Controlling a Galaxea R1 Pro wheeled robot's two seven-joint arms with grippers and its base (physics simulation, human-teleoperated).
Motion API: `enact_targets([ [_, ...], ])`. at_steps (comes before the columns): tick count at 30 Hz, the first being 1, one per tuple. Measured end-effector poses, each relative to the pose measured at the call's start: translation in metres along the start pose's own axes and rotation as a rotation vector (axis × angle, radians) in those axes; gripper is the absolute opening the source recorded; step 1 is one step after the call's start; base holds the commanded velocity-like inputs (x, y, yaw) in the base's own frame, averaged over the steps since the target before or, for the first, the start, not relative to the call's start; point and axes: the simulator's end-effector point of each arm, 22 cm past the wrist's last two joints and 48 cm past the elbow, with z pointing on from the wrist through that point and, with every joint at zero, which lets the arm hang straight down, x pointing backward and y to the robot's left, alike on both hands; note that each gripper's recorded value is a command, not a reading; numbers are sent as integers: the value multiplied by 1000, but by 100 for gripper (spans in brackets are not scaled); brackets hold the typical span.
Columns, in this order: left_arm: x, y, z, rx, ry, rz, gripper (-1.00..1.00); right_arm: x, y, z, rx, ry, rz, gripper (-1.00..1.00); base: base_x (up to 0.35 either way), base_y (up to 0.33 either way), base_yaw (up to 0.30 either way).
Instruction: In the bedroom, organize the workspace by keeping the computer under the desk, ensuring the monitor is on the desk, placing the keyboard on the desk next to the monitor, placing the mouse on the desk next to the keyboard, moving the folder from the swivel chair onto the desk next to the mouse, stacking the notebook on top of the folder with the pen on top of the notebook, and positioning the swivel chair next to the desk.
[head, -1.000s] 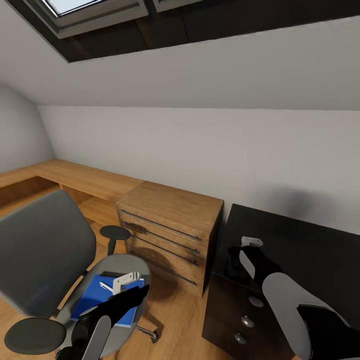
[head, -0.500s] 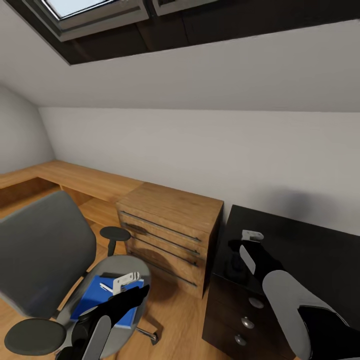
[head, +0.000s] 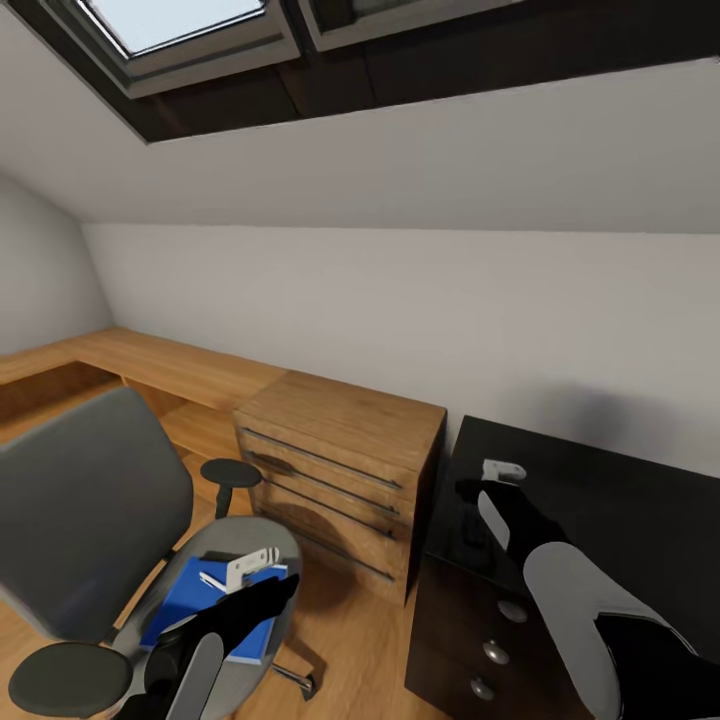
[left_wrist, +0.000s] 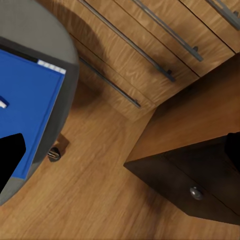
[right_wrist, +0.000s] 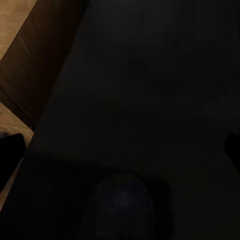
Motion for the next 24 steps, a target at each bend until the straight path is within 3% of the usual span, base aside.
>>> enact_targets([
  [12, 1, 0, -1, -1, -1, 4, 100, -5, -4, -22, -6, -106, 22, 100, 0, 0, 0],
  [17, 2, 0, 0, -2, 2, 5, 100, -4, -15, -54, -8, -213, 43, 100, 0, 0, 0],
  [24, 3, 0, 0, -2, 5, 6, 100, -4, -17, -66, -10, -243, 51, 100, 0, 0, 0],
])
